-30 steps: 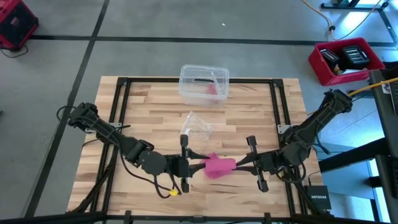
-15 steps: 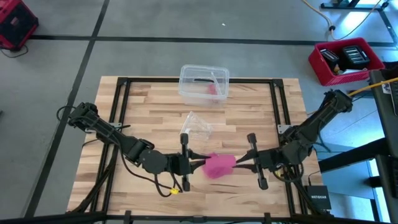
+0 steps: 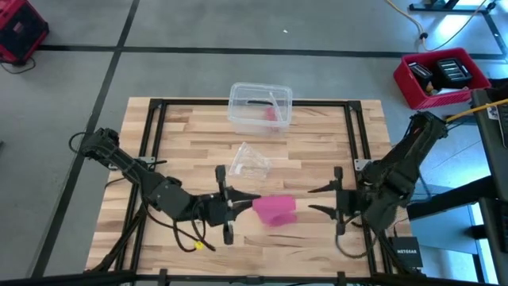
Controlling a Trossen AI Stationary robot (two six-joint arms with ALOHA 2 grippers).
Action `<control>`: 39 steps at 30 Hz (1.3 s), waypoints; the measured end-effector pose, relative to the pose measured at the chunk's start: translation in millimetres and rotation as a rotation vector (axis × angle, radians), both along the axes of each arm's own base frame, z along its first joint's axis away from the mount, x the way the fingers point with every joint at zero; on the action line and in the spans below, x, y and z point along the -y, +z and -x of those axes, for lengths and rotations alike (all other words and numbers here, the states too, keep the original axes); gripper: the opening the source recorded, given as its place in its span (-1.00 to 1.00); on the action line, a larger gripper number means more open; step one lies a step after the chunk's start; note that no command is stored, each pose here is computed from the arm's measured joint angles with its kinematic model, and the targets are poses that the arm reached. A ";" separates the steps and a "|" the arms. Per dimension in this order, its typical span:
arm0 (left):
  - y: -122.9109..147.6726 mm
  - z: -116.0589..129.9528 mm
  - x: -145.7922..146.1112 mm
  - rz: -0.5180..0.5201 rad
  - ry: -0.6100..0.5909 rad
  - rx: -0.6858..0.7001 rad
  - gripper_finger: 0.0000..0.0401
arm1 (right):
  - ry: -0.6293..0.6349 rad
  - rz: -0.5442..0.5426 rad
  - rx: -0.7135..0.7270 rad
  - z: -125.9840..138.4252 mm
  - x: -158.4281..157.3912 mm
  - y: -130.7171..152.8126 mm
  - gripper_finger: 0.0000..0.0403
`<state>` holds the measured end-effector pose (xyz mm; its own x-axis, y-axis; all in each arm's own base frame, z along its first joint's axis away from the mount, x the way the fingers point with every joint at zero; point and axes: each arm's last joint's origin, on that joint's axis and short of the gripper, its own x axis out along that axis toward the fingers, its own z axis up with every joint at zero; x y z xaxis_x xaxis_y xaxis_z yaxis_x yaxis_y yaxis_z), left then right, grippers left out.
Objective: Roll bandage
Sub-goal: Roll the pink bandage
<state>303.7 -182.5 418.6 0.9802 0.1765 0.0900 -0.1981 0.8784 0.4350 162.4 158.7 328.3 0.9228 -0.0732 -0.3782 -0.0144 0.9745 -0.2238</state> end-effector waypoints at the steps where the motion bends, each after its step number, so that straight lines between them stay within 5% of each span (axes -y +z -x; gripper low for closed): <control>1: 3.3 -0.2 -1.9 -0.006 0.005 0.024 -0.96 | -0.006 0.006 -0.002 -1.0 -0.9 -11.3 -0.08; 13: 14.1 0.0 -6.8 0.001 0.019 0.064 -0.92 | -0.061 -0.062 0.095 -23.1 23.7 -102.7 -0.08; 22: 11.5 -0.7 -6.5 -0.004 0.011 0.043 -0.92 | 0.186 -0.212 0.121 -37.1 27.5 -95.4 -0.08; 33: 17.2 1.1 -7.5 -0.029 0.034 0.080 -0.92 | 0.129 -0.247 -0.077 -27.4 29.7 -100.6 -0.08; 39: 33.5 7.7 -16.9 -0.092 0.186 0.147 -0.92 | 0.057 -0.335 -0.153 -22.3 24.3 -103.9 -0.08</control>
<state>296.0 -165.7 452.1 0.9068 0.3368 0.2534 -0.4195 0.7789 0.4662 184.7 134.4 224.3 0.8526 0.1282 -0.5066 -0.0794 0.9900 0.1169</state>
